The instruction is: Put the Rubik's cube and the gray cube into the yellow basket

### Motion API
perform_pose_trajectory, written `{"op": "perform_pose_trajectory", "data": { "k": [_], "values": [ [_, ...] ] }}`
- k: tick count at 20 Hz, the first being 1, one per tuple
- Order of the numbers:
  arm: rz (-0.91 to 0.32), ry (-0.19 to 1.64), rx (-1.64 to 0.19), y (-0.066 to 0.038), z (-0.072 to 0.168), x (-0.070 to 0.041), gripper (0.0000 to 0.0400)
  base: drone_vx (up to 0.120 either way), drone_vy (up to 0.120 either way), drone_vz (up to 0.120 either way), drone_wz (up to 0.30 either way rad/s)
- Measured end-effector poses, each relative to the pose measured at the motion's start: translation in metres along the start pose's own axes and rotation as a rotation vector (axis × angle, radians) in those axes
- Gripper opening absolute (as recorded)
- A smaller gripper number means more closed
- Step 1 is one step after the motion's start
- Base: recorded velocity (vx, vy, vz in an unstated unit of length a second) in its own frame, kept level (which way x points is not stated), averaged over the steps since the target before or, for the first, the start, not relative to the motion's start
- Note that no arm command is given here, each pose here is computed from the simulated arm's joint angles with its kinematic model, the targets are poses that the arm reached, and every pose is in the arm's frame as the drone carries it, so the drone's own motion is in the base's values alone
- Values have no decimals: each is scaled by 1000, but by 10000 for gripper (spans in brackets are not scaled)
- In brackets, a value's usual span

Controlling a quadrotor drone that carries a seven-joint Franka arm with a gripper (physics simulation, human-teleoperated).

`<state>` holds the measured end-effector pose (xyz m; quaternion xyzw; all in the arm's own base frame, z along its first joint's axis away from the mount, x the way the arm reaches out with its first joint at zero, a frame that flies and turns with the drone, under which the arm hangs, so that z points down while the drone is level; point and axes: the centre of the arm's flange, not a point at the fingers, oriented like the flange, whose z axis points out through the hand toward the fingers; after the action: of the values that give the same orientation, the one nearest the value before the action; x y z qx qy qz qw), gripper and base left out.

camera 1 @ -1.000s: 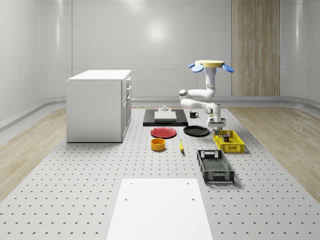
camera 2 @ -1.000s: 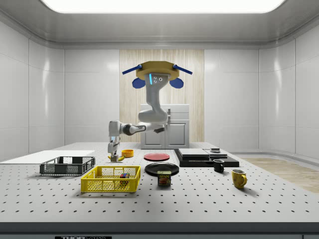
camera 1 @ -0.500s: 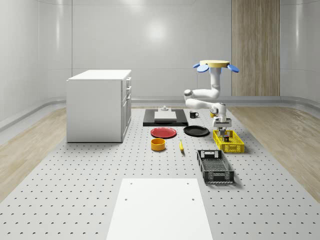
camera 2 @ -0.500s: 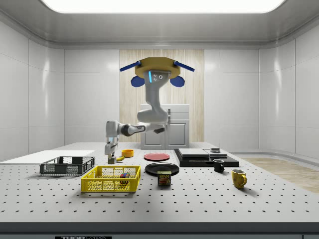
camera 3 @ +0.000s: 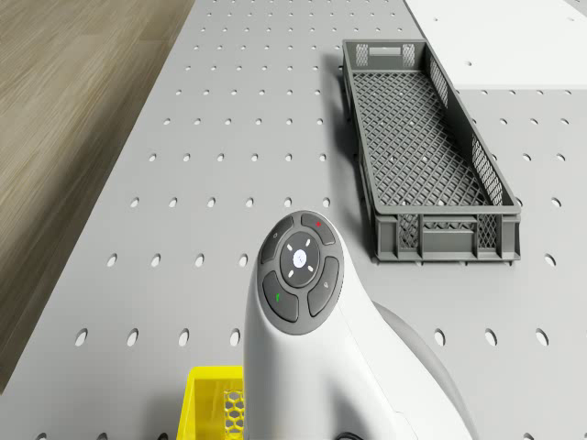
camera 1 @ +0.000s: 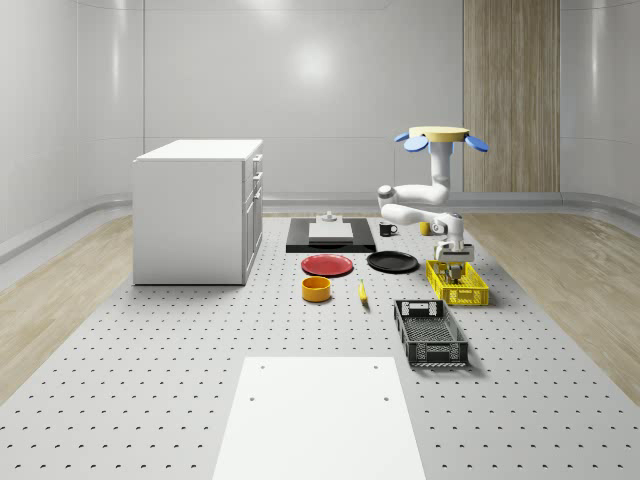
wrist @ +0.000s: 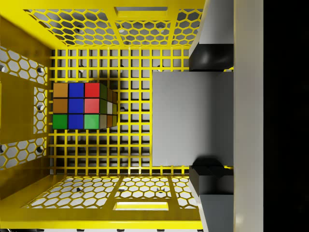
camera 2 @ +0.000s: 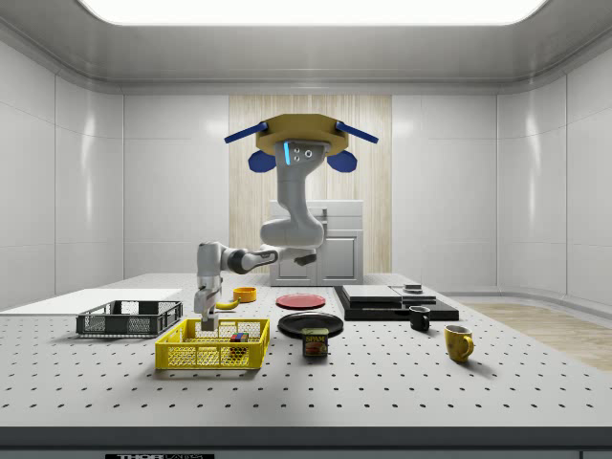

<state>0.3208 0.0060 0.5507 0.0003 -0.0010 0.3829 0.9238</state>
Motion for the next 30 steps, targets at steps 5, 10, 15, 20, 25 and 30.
{"op": "perform_pose_trajectory", "data": {
  "k": [5,10,15,20,25,30],
  "values": [
    [0,0,0,0,2,0,250,0,72,-64,0],
    [0,0,0,0,19,0,250,0,0,0,0],
    [0,0,0,0,37,0,250,0,0,0,0],
    [0,0,0,0,47,0,301,0,0,0,0],
    [0,0,0,0,38,0,372,0,0,0,0],
    [0,0,0,0,23,0,392,0,0,0,0]
  ]
}}
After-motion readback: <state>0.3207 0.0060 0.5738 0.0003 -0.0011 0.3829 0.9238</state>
